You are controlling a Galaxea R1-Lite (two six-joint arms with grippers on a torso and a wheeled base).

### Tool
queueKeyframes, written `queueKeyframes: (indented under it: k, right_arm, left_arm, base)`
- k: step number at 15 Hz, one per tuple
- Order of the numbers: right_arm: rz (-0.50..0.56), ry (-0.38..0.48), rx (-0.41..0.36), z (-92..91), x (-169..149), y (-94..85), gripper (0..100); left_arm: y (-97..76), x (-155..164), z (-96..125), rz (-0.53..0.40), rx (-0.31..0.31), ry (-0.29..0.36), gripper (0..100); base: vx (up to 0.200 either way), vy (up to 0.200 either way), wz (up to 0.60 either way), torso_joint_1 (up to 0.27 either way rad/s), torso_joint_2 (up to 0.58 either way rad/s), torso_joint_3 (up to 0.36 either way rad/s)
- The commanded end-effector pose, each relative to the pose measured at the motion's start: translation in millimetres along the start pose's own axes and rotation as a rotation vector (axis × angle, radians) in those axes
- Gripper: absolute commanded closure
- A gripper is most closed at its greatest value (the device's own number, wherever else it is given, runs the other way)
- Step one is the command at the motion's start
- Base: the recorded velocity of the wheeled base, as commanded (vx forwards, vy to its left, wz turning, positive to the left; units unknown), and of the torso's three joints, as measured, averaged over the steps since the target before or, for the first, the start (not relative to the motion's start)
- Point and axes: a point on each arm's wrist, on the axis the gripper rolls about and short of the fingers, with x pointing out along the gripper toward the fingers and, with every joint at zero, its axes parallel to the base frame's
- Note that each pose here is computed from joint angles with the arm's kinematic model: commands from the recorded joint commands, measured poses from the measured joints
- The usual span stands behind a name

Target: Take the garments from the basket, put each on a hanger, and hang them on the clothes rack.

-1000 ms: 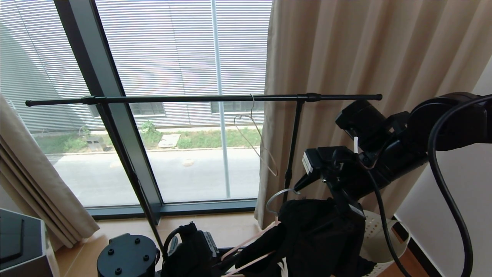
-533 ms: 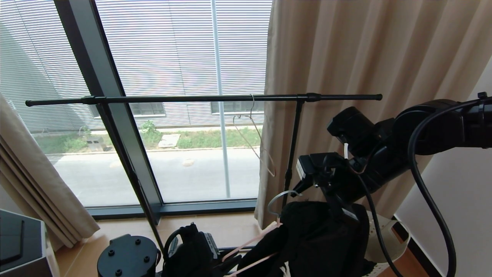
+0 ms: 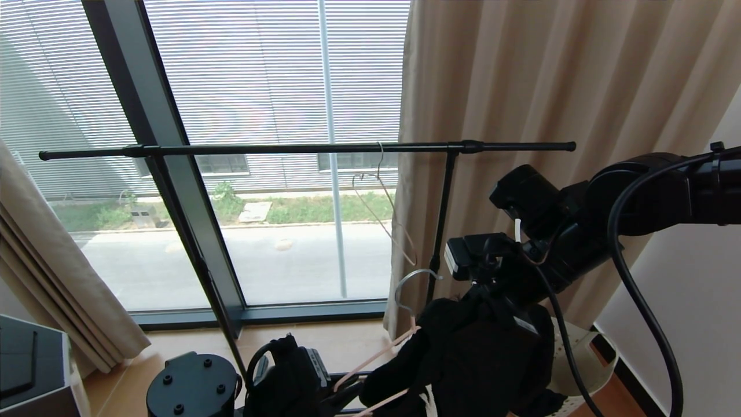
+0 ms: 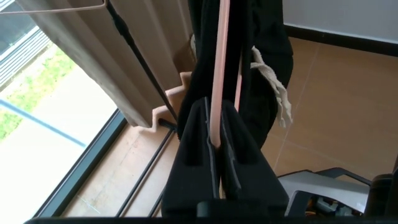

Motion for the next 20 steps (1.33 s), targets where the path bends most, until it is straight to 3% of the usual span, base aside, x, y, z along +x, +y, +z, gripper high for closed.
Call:
queueKeyframes:
  k: [1, 5, 8, 9, 16, 18, 20]
  right_arm:
    - [-0.001, -0.001, -0.001, 0.4, -0.3, 0.4, 100]
    - [0.001, 0.001, 0.002, -0.2, -1.8, 1.9, 100]
    - [-0.004, -0.003, -0.003, 0.9, -5.5, 5.1, 100]
    - [-0.007, -0.005, -0.004, 0.8, -7.3, 6.1, 100]
    - [-0.009, -0.006, -0.007, 0.4, -11.0, 10.7, 100]
    - [-0.023, -0.013, -0.009, 1.2, -16.5, 12.3, 100]
    - [-0.045, -0.019, 0.003, -2.9, -25.1, 12.7, 100]
  left_arm:
    - [-0.2, 0.7, -0.9, -0.004, -0.001, 0.003, 100]
    - [1.4, 4.0, -2.1, -0.01, -0.003, -0.024, 100]
    - [1.1, 9.0, -12.8, -0.016, -0.014, 0.026, 100]
    - [0.0, 9.2, -16.9, -0.021, -0.016, 0.046, 0]
    - [5.3, 8.3, -20.8, -0.008, -0.035, 0.061, 0]
    - [12.9, 2.9, -13.5, 0.001, -0.053, 0.016, 0]
    - [35.3, -8.1, -1.9, 0.001, -0.142, -0.08, 0]
  base:
    - [0.0, 0.0, 0.0, 0.0, 0.0, 0.0]
    - [0.0, 0.0, 0.0, 0.0, 0.0, 0.0]
    - [0.0, 0.0, 0.0, 0.0, 0.0, 0.0]
    - [0.0, 0.0, 0.0, 0.0, 0.0, 0.0]
    - [0.0, 0.0, 0.0, 0.0, 0.0, 0.0]
    - [0.0, 0.0, 0.0, 0.0, 0.0, 0.0]
    - [0.0, 0.0, 0.0, 0.0, 0.0, 0.0]
